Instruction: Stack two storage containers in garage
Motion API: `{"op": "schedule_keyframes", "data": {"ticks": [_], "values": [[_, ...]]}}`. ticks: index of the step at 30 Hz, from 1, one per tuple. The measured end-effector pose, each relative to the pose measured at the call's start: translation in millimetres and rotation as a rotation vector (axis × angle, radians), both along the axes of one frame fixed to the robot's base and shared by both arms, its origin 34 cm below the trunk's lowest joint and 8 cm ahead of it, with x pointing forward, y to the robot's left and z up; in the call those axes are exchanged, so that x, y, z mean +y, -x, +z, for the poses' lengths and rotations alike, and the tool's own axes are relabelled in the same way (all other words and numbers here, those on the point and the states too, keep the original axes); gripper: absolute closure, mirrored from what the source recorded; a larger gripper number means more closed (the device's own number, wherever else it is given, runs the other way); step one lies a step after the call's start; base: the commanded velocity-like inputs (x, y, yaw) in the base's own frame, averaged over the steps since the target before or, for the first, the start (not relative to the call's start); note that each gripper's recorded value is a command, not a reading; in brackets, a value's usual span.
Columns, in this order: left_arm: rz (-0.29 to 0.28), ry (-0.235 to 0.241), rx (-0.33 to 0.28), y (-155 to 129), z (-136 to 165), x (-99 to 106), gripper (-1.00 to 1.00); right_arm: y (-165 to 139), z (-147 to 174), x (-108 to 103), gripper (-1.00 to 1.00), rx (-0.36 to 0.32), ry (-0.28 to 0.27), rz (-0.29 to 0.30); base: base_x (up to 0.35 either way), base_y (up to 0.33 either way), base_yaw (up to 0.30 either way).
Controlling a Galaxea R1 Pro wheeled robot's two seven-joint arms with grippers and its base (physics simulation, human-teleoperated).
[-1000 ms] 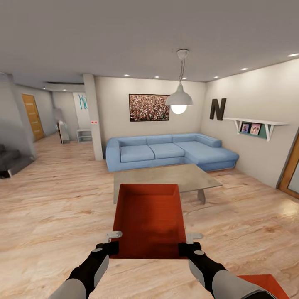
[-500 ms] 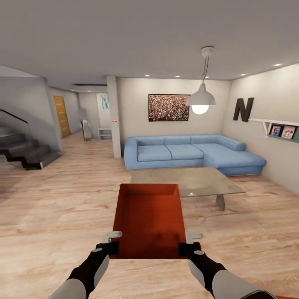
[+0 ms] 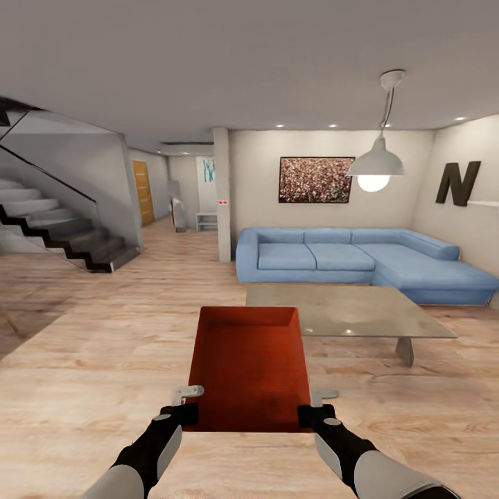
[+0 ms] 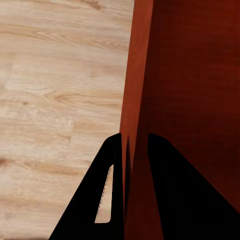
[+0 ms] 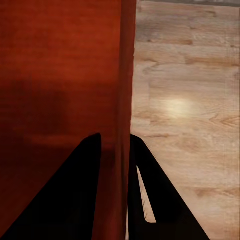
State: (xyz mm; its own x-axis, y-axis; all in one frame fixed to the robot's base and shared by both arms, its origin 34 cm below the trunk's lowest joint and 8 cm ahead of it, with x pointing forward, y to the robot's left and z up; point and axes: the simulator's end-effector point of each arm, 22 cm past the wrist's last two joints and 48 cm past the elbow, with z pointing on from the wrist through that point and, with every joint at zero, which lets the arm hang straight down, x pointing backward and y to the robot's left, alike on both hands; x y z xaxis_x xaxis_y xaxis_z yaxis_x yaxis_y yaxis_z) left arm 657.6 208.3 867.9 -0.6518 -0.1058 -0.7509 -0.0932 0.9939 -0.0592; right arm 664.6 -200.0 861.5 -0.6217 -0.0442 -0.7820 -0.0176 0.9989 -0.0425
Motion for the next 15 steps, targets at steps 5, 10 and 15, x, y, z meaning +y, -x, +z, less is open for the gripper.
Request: {"op": "schedule_keyframes", "data": {"ticks": [5,10,15], "values": [[0.0,0.0,0.0,0.0,0.0,0.0,1.0,-0.1,0.1,0.0,1.0,0.0,0.0,0.0,0.0,0.0,0.3],[0.0,0.0,0.0,0.0,0.0,0.0,1.0,-0.1,0.1,0.0,1.0,0.0,0.0,0.0,0.0,0.0,0.3],[0.0,0.0,0.001,0.1,-0.1,0.0,1.0,0.2,-0.2,0.0,1.0,0.0,0.0,0.0,0.0,0.0,0.3]]}}
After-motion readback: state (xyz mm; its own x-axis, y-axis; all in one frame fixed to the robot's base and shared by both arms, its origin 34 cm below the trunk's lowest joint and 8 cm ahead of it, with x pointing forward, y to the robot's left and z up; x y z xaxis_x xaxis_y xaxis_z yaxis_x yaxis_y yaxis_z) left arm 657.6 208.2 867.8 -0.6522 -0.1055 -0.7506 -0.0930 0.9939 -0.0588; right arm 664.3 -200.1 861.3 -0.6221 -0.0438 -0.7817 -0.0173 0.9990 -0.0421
